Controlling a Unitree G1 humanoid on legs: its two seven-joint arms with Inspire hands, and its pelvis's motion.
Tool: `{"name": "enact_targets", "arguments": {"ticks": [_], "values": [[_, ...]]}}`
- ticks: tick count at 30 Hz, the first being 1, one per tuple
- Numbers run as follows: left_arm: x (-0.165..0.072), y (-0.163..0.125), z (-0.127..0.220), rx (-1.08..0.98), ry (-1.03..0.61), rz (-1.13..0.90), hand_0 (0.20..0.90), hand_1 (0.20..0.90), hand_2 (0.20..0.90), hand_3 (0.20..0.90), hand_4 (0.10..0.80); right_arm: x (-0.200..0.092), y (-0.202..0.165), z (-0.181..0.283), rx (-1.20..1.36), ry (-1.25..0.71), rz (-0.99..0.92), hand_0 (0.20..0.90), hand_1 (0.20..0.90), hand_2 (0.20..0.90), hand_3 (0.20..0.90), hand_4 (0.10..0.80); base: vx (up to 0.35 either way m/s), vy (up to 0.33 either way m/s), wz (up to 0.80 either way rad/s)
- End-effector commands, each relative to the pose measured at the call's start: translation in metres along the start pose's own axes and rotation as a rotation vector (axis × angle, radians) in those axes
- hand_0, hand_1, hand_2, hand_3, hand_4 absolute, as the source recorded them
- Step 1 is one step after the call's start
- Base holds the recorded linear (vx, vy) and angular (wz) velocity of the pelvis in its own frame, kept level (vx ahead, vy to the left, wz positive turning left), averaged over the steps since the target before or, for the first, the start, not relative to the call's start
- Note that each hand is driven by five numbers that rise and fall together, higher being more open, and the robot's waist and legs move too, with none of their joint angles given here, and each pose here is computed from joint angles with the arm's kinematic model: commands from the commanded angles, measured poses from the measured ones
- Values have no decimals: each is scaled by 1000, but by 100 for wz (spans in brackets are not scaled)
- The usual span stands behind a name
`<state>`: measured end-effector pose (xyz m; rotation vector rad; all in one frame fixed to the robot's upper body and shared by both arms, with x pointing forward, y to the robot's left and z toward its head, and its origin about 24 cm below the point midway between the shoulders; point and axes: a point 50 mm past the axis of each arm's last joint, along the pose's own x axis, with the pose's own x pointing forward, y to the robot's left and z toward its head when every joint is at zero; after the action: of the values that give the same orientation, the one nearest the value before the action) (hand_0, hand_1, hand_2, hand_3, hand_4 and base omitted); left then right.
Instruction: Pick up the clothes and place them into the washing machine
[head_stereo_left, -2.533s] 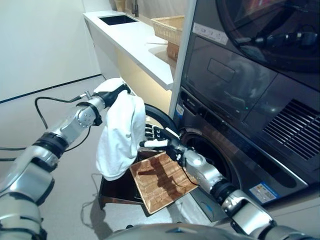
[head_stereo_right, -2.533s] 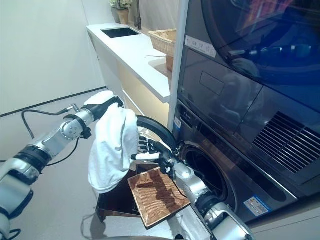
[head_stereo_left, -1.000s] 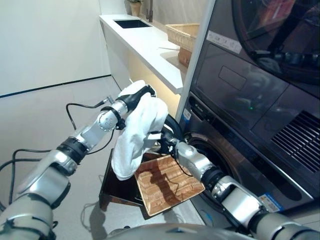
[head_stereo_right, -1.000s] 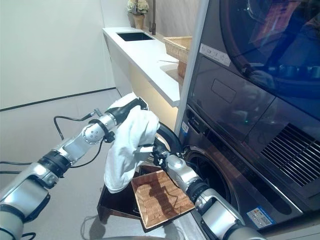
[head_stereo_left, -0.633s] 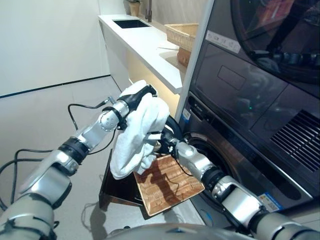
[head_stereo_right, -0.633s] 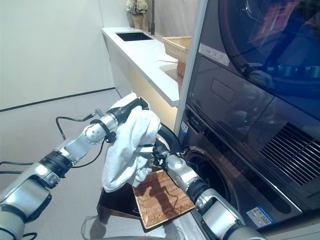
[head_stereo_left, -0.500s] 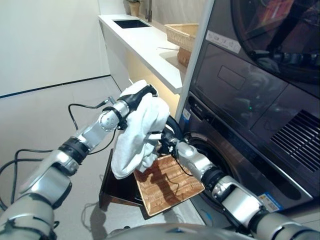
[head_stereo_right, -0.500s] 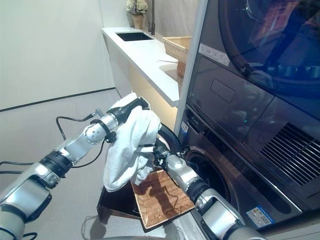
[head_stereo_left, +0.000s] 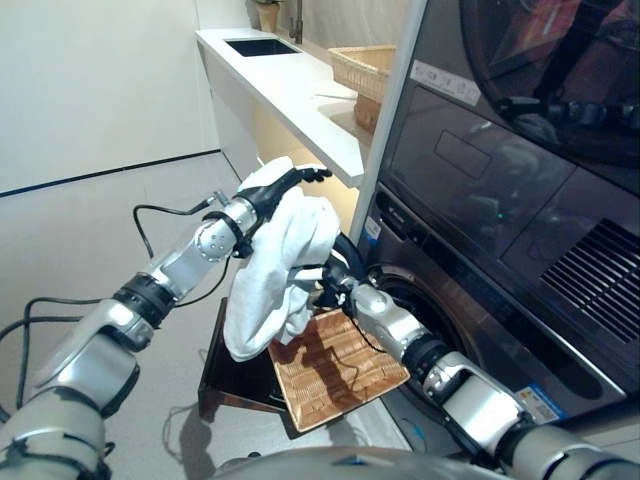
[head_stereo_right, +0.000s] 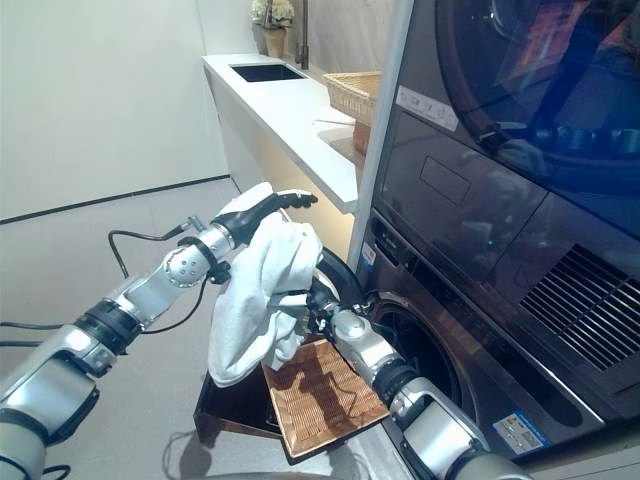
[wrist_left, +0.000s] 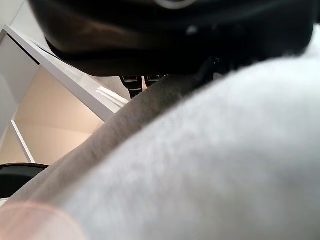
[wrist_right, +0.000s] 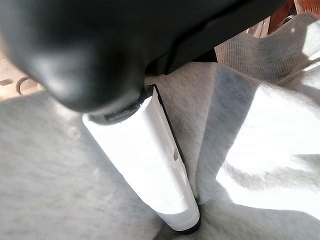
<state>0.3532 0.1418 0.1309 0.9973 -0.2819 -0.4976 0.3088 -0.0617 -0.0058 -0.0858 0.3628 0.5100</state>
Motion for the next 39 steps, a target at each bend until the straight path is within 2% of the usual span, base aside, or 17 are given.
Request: {"name": "enact_targets", "arguments": {"ticks": [1, 8, 13, 19, 20, 21, 22, 23, 27, 35, 37, 39], "values": [[15, 63, 47, 7, -224, 248, 900, 900, 900, 900, 800, 7, -10, 40, -3, -179, -45, 200, 200, 200, 200, 300, 0, 0, 0], [7, 72, 33, 27, -170, 281, 900, 900, 900, 900, 800, 5, -14, 34, 19, -173, -63, 200, 200, 200, 200, 300, 0, 0, 0], [-9, 82, 13, 26, -104, 327, 900, 900, 900, 900, 800, 2, -20, 28, 33, -162, -93, 200, 200, 200, 200, 300, 0, 0, 0], [-52, 97, -33, 54, 73, 386, 900, 900, 900, 900, 800, -5, -34, 16, 67, -144, -158, 200, 200, 200, 200, 300, 0, 0, 0], [-52, 97, -33, 53, 74, 386, 900, 900, 900, 900, 800, -5, -34, 16, 67, -143, -157, 200, 200, 200, 200, 300, 0, 0, 0], [-65, 101, -46, 76, 132, 393, 900, 900, 900, 900, 800, -8, -38, 13, 82, -141, -172, 200, 200, 200, 200, 300, 0, 0, 0], [-66, 101, -46, 76, 133, 394, 900, 900, 900, 900, 800, -8, -38, 12, 82, -141, -172, 200, 200, 200, 200, 300, 0, 0, 0], [-81, 103, -62, 100, 209, 396, 900, 900, 900, 900, 800, -11, -43, 9, 95, -140, -193, 200, 200, 200, 200, 300, 0, 0, 0], [-104, 104, -84, 118, 324, 403, 900, 900, 900, 900, 800, -15, -49, 3, 121, -139, -221, 200, 200, 200, 200, 300, 0, 0, 0], [-145, 90, -117, 10, 476, 497, 900, 900, 900, 900, 800, -26, -61, -10, 184, -134, -280, 200, 200, 200, 200, 300, 0, 0, 0], [-160, 74, -131, -76, 545, 556, 900, 900, 900, 900, 800, -29, -63, -13, 214, -143, -296, 200, 200, 200, 200, 300, 0, 0, 0], [-165, 67, -135, -108, 568, 573, 900, 900, 900, 900, 800, -30, -63, -15, 228, -141, -302, 200, 200, 200, 200, 300, 0, 0, 0]]}}
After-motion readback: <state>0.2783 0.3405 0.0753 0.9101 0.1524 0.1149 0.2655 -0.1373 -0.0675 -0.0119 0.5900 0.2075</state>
